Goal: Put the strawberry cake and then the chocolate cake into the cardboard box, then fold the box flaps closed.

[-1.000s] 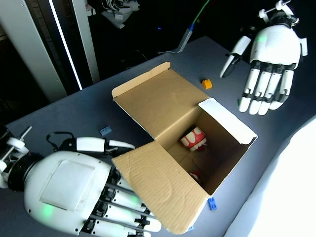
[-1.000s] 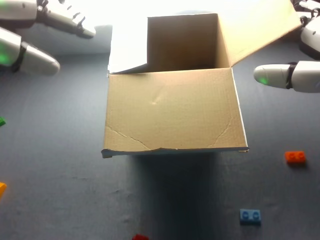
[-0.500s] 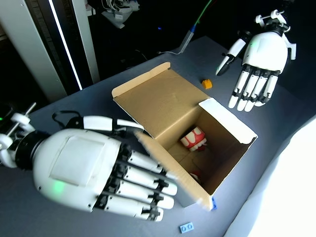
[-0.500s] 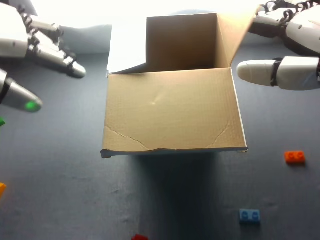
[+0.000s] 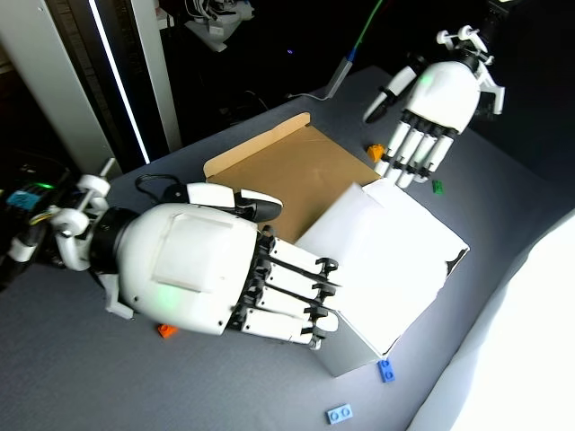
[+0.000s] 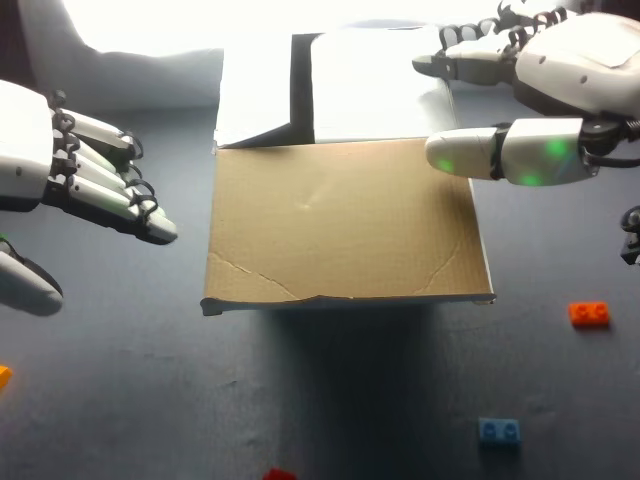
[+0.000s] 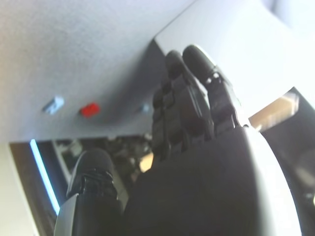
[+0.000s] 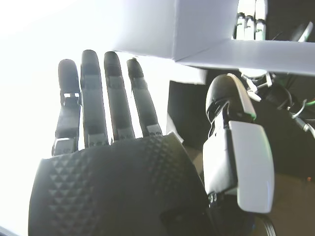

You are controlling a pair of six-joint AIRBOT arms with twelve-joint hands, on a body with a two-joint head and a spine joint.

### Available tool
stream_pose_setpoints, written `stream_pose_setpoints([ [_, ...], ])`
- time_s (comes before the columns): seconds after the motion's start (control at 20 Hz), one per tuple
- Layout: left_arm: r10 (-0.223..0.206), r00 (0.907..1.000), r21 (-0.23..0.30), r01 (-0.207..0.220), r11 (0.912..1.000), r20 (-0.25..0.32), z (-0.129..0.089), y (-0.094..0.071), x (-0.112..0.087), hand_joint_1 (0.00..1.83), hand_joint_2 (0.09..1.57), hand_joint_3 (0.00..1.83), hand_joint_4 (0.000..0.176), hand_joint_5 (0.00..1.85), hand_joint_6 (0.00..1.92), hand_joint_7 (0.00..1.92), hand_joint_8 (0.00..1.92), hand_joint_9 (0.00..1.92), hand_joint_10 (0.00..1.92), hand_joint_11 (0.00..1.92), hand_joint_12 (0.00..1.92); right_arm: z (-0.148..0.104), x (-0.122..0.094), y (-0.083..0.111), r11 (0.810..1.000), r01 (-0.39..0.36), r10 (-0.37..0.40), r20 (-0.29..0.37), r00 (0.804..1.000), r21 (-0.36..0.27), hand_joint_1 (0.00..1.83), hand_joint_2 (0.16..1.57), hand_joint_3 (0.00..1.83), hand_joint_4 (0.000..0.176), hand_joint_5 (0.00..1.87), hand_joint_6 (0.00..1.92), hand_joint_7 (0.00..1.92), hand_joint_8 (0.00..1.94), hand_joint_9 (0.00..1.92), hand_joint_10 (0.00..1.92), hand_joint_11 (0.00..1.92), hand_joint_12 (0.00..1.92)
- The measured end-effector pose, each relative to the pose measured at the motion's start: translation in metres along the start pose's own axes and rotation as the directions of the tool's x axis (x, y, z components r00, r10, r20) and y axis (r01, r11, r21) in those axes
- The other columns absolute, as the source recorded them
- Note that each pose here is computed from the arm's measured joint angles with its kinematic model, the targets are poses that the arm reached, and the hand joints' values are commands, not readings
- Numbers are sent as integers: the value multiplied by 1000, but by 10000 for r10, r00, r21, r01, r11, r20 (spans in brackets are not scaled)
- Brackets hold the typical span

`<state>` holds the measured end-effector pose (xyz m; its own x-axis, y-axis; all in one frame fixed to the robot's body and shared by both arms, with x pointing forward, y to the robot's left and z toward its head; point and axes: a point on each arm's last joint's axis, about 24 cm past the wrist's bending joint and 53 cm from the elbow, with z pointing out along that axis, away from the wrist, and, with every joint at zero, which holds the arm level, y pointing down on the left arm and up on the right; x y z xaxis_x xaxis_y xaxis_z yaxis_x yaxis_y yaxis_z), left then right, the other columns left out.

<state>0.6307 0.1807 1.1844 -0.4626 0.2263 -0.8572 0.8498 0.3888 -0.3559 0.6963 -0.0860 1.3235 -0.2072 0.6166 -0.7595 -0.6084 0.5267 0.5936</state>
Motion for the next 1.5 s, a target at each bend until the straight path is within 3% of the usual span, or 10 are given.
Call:
stream_pose_setpoints([
  [0.15,-99,9991,589,123,9982,-409,4,-17,16,0,1287,0,0,287,3,424,4,543,19,104,1356,7,8,-2,10000,-26,27,-202,9998,71,0,1163,1,0,247,0,332,0,360,0,0,1055],
  [0.35,-307,9944,1007,410,9941,-1013,7,-31,41,0,1293,2,0,302,6,434,4,540,15,111,1357,11,8,-6,9999,79,-77,-192,9998,109,0,1160,0,0,225,1,335,2,379,5,0,1070],
  [0.6,-406,9926,1432,569,9881,-1143,13,-48,50,0,1303,2,0,319,2,426,1,550,13,101,1374,11,9,-5,9999,45,-43,-186,9998,89,0,1162,0,0,245,6,349,4,379,4,0,1047],
  [0.75,-471,9908,1475,658,9869,-1268,17,-53,58,0,1306,3,0,336,7,451,8,556,13,115,1331,12,7,-4,9999,26,-24,-177,9998,101,0,1152,0,0,251,5,341,1,396,8,0,1126],
  [0.9,-468,9891,1436,669,9874,-1395,20,-53,63,0,1303,1,0,336,6,455,8,551,9,110,1319,11,-4,-6,9997,-127,130,-129,9998,223,0,1145,0,0,248,2,332,1,342,2,0,947],
  [1.1,-493,9903,1195,649,9907,-1297,21,-49,62,0,1308,3,0,341,5,452,3,545,5,115,1315,2,-21,-14,9988,-270,262,190,9995,408,0,1146,0,0,276,7,348,3,364,8,0,955],
  [1.5,-624,9895,1331,798,9879,-1304,39,-63,67,0,1296,0,0,345,2,452,1,539,3,85,1308,-42,-53,-46,9888,-1110,1018,932,9904,997,0,1155,2,0,269,2,346,3,362,10,0,966],
])
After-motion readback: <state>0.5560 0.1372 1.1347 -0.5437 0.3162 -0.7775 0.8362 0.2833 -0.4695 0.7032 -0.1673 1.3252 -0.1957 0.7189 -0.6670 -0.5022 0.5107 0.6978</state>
